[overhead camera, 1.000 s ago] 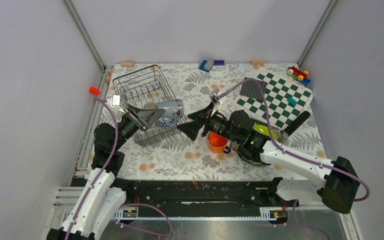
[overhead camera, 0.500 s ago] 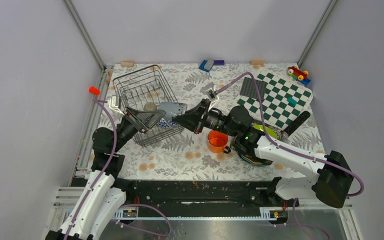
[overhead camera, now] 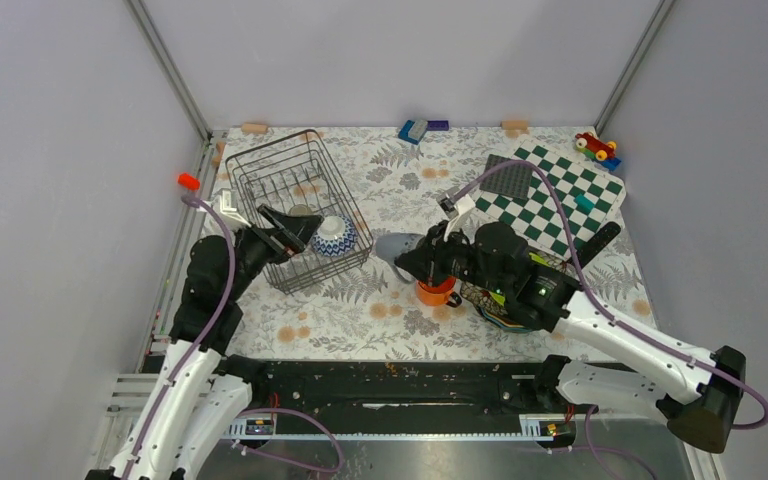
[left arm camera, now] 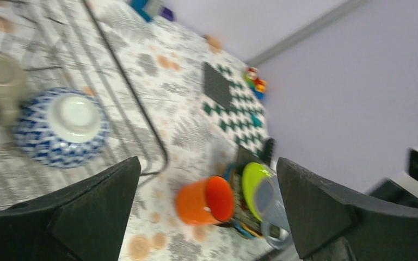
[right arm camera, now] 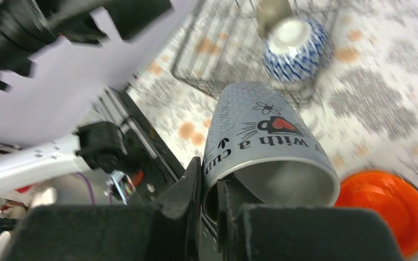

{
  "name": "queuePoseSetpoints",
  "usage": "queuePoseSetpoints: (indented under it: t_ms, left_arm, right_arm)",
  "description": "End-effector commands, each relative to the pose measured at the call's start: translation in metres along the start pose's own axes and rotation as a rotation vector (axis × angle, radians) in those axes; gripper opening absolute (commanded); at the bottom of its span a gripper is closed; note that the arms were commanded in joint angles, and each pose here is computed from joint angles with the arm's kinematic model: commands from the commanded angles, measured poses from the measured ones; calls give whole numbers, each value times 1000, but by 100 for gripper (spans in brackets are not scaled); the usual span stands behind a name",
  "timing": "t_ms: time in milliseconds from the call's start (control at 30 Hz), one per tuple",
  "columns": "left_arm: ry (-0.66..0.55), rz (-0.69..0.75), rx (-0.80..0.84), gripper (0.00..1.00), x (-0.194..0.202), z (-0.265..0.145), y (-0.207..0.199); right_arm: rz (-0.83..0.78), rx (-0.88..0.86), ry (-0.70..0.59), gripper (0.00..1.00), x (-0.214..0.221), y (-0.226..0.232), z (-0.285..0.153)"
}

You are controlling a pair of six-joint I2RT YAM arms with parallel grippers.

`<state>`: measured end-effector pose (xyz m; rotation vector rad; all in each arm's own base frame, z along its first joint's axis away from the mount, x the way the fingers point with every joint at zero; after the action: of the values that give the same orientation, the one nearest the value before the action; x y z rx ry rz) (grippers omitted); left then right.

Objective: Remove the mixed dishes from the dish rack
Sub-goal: Place the cup at the center of the board.

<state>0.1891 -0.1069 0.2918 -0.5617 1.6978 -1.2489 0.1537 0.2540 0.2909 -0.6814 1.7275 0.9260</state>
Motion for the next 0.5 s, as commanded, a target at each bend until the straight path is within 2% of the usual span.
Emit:
queuePoseSetpoints:
  t_ms: [0, 67, 300, 467]
  left_arm:
    - [-138, 153, -245, 99, -22, 1, 26]
    - [-128, 184, -296, 99, -24, 6, 33]
    - [-104, 242, -465, 99, -32, 28, 58]
    - [-99, 251, -550, 99, -34, 42, 74]
  right_arm:
    - [-37, 140, 249, 0, 14, -11, -34]
    - [-13, 161, 368, 0, 31, -13, -44]
    - [66, 280, 648, 0, 90, -21, -65]
    - [42, 328, 939, 0, 125, -17, -83]
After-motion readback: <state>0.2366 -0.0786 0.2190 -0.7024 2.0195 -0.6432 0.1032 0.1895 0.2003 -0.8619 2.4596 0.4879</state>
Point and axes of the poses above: each gripper's point midway between its finger pads, its own z axis out along the fingers, its own y axis along the line the jaws close on, x = y × z, the point moved 7 cm from there along -z, back along the fingers, and after that the axes turned 15 degrees about -z, right-handed, at the moved point
